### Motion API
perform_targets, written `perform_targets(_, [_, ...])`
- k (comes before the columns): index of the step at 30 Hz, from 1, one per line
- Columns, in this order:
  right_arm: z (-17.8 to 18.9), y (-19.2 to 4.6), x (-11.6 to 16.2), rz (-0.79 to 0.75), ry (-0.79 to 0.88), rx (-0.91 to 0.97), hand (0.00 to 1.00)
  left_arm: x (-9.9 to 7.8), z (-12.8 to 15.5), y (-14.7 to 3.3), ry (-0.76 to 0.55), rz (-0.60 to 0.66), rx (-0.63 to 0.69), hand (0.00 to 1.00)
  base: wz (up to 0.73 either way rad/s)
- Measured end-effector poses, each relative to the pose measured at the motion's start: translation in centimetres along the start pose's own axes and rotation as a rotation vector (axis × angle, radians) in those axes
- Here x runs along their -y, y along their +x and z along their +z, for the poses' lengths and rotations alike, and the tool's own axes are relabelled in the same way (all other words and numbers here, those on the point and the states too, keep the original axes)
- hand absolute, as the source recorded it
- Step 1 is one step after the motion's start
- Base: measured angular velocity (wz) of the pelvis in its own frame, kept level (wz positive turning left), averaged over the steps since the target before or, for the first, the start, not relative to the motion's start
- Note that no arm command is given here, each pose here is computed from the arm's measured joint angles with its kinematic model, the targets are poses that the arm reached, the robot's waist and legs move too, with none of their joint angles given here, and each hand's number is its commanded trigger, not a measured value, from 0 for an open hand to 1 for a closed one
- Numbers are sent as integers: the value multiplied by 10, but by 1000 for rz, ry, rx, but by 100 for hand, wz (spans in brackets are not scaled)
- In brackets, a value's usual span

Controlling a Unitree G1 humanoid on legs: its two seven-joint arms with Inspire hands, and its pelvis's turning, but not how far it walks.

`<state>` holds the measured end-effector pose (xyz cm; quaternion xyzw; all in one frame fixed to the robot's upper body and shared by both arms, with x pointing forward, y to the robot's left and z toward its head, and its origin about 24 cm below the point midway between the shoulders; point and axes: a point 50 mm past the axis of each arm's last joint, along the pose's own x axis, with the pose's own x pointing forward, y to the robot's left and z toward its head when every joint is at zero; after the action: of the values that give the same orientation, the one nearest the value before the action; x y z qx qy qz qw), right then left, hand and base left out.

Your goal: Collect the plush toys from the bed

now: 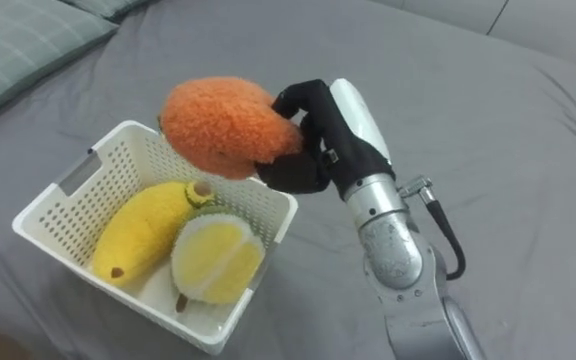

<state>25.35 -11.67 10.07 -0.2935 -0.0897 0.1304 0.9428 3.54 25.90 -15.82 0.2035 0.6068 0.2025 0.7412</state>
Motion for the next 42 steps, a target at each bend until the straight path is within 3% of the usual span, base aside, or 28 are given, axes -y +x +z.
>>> perform_targets(10, [6,1,-15,51,34,22,0,1,3,1,0,-10,2,0,1])
perform_targets(35, [2,-1,-16,58,52,3,0,1,3,1,-6,-21,-2,0,0])
perform_targets(42, [-5,-4,1,-66,64,-9,0,-6,4,3,-6,-8,2,0,3])
